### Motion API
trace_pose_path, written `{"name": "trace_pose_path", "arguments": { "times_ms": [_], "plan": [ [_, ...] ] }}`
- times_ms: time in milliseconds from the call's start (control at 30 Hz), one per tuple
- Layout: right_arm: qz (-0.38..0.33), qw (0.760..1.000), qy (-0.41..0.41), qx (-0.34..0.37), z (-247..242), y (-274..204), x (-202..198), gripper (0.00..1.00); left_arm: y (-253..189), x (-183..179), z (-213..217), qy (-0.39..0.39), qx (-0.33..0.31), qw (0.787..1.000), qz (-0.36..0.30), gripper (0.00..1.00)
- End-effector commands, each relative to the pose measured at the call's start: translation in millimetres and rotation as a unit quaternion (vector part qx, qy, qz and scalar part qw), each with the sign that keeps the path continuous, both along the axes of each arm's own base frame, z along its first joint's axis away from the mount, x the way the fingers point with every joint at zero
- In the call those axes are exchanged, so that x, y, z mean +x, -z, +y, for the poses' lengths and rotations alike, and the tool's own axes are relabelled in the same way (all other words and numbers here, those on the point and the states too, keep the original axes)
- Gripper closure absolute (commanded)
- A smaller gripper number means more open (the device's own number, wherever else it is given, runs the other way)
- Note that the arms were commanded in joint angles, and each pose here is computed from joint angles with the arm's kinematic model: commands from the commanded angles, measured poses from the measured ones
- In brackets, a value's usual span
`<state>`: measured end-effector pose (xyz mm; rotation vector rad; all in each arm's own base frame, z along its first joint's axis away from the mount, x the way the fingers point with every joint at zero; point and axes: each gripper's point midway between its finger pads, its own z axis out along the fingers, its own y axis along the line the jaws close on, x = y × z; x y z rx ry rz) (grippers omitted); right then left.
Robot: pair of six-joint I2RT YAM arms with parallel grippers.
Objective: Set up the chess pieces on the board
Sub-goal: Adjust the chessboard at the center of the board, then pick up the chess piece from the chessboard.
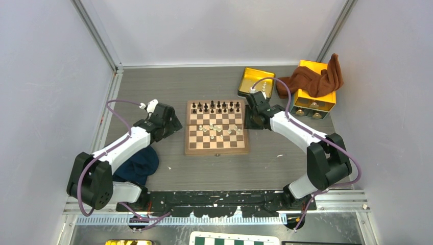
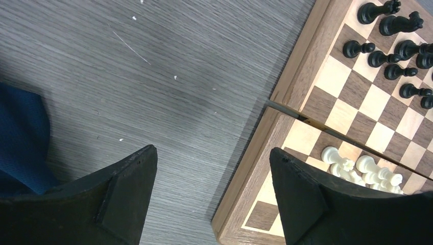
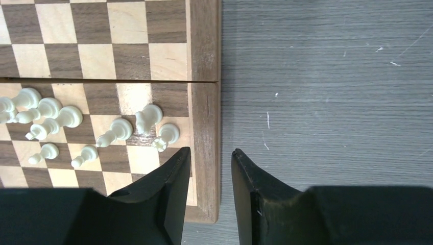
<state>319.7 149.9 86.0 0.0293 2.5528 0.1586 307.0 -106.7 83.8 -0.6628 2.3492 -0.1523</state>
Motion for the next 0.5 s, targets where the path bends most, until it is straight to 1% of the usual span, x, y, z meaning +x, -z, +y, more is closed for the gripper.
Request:
{"name": "trace_pose_path", "arguments": {
  "times_ms": [0,200,467],
  "plan": [
    [-0.018,0.999,-0.029,0.038,19.2,-20.7,5.7,0.59,-30.6,15.5,-5.9,0.014,-0.012,0.999,-0.045,0.18],
    [-0.010,0.996,-0.064,0.054,39.1,-19.1,5.1,0.60,-28.6,13.8,-6.4,0.015,-0.015,0.999,-0.042,0.18],
    [0.000,0.996,-0.079,0.049,47.2,-13.6,8.4,0.62,-27.4,12.8,-6.6,0.013,-0.017,0.999,-0.041,0.18]
  ]
}}
